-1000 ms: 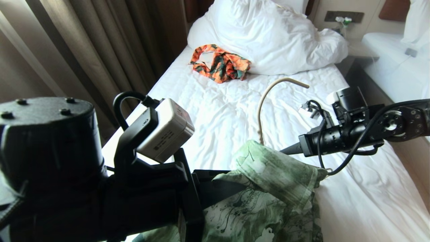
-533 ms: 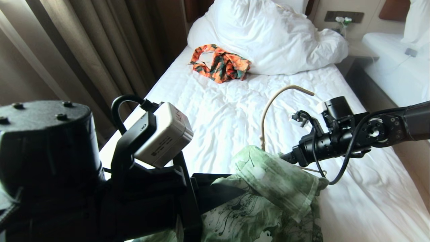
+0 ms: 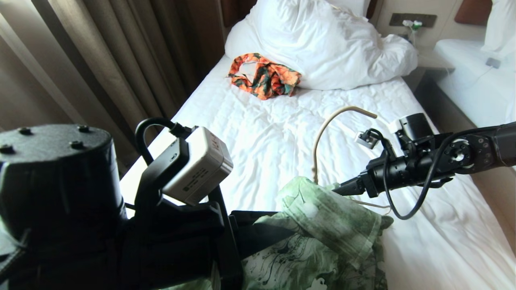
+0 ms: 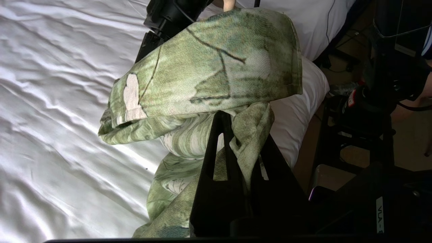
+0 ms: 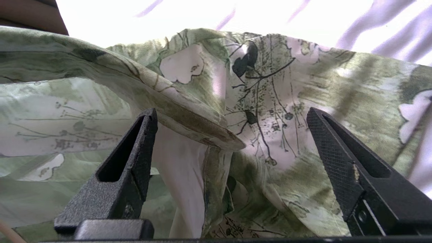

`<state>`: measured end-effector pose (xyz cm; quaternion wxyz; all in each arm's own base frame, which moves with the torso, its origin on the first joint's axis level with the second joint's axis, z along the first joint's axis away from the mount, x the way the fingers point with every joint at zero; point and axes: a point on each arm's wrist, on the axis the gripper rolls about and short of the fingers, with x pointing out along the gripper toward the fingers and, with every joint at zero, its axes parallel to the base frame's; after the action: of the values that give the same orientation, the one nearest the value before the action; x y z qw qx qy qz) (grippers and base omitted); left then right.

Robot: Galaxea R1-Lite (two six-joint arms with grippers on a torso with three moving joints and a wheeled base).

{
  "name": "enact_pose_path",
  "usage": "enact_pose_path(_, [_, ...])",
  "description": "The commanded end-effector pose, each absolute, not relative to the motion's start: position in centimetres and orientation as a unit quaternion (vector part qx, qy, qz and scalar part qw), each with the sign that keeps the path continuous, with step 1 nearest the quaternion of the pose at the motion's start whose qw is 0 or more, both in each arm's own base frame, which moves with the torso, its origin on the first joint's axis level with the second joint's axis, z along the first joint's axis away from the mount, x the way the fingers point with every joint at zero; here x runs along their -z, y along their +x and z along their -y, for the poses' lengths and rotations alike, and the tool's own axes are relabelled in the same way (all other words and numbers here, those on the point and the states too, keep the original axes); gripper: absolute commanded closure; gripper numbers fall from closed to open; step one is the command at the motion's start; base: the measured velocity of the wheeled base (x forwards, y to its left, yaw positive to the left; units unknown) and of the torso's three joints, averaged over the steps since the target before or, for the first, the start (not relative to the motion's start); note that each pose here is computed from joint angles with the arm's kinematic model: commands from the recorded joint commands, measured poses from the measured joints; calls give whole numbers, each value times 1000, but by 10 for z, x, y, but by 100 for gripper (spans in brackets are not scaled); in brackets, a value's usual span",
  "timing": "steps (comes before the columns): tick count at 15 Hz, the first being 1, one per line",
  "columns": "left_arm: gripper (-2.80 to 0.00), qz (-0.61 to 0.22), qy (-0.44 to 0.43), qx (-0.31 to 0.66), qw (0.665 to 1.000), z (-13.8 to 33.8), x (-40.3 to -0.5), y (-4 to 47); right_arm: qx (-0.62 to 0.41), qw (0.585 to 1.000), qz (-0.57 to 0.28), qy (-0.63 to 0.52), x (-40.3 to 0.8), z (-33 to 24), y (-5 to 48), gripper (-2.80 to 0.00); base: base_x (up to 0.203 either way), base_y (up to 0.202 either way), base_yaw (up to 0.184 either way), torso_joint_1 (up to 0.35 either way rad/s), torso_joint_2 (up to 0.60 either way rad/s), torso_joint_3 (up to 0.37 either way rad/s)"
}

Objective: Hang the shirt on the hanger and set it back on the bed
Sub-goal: Hook the other side of the shirt onto the hanger

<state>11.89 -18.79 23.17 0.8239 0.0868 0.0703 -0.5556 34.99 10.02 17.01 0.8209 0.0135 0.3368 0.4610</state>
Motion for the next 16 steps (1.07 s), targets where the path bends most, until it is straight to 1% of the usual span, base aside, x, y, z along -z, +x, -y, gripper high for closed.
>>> enact_pose_path(1, [0,-72,87,556,823,189,-231,119,-477,810,-342,7,-163,-112,350,-280,0,0,0,0,0,0])
enact_pose_path(8, [0,-70,87,557,823,190,-232,120,-499,795,-345,-8,-152,-128,351,-280,0,0,0,0,0,0])
enact_pose_path(12, [0,-69,88,558,823,190,-232,120,-529,777,-342,-8,-147,-137,349,-280,0,0,0,0,0,0])
enact_pose_path(15, [0,-67,87,558,823,190,-233,119,-535,771,-345,-11,-145,-142,347,-280,0,0,0,0,0,0])
enact_pose_path(16, [0,-67,87,558,823,190,-233,119,-535,771,-345,-13,-145,-142,347,-34,0,0,0,0,0,0])
